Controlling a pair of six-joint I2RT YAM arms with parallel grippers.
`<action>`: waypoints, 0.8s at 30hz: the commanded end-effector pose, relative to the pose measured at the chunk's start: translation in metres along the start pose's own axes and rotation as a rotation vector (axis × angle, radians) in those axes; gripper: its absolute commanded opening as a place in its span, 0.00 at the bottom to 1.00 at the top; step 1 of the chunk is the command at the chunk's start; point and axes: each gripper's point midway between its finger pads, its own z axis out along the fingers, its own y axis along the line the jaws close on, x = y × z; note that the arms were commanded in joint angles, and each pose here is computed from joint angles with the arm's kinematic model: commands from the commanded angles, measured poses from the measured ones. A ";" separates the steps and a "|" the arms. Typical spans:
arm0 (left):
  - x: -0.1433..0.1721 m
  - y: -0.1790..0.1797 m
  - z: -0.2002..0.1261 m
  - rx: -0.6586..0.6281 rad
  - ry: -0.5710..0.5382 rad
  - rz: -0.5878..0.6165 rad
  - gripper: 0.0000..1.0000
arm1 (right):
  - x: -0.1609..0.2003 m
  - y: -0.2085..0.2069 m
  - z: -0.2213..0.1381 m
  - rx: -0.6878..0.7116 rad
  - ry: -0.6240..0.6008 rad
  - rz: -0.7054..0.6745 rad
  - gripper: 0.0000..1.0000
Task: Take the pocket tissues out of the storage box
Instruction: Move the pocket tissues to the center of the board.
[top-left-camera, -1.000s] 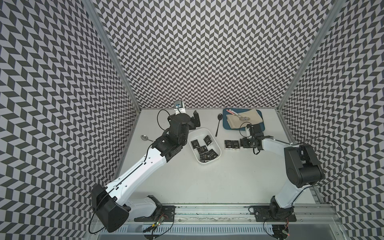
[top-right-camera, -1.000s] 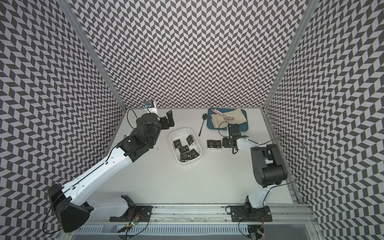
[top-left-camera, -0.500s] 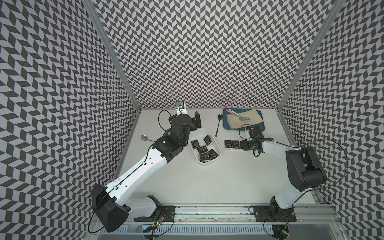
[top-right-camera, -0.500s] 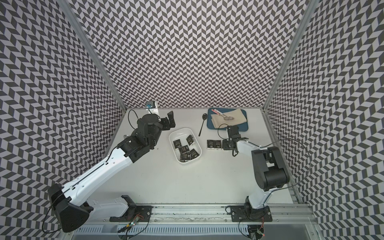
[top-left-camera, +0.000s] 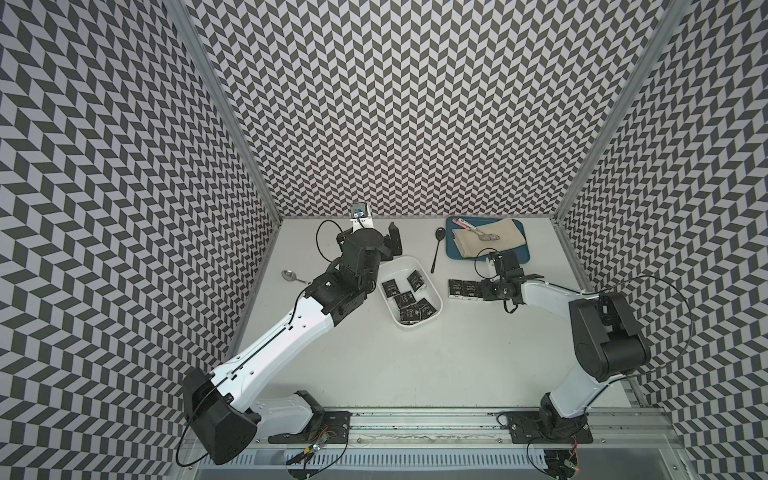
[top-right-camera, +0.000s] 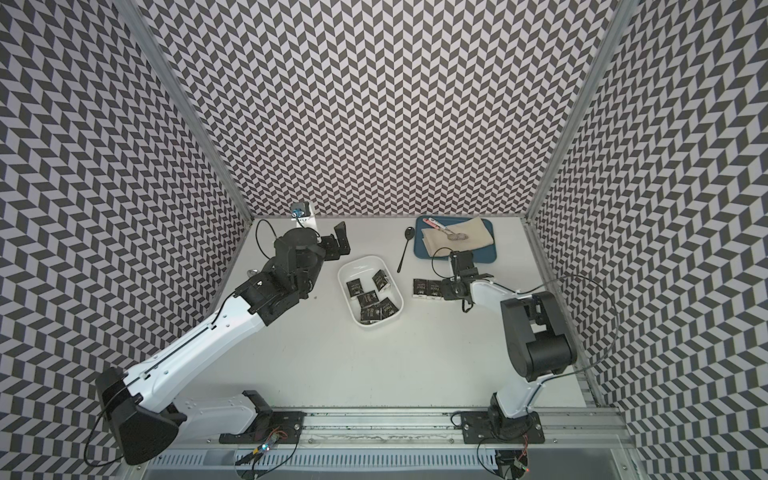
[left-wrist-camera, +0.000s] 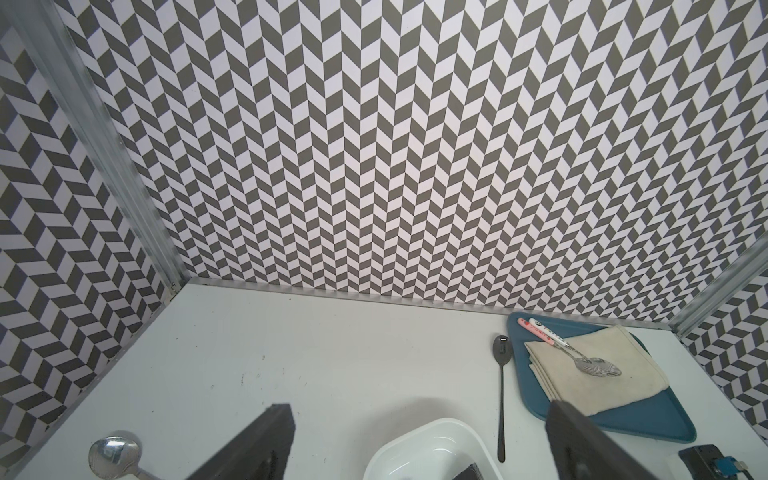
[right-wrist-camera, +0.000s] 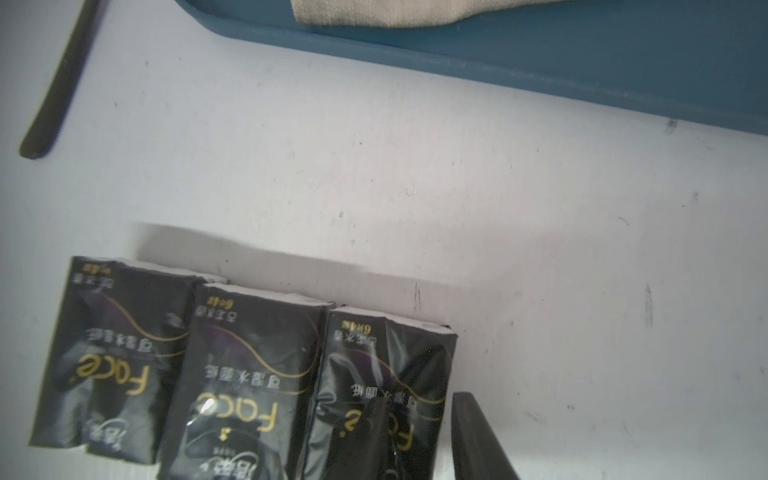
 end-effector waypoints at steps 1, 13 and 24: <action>-0.013 0.001 -0.011 0.000 -0.022 -0.007 0.99 | 0.011 0.000 0.006 0.017 0.051 -0.023 0.31; -0.015 0.005 -0.013 -0.019 -0.023 0.000 0.99 | -0.062 0.014 -0.065 -0.061 -0.185 0.003 0.37; 0.023 0.027 -0.003 -0.066 0.073 -0.024 0.99 | -0.067 0.178 -0.113 -0.462 -0.310 -0.152 0.42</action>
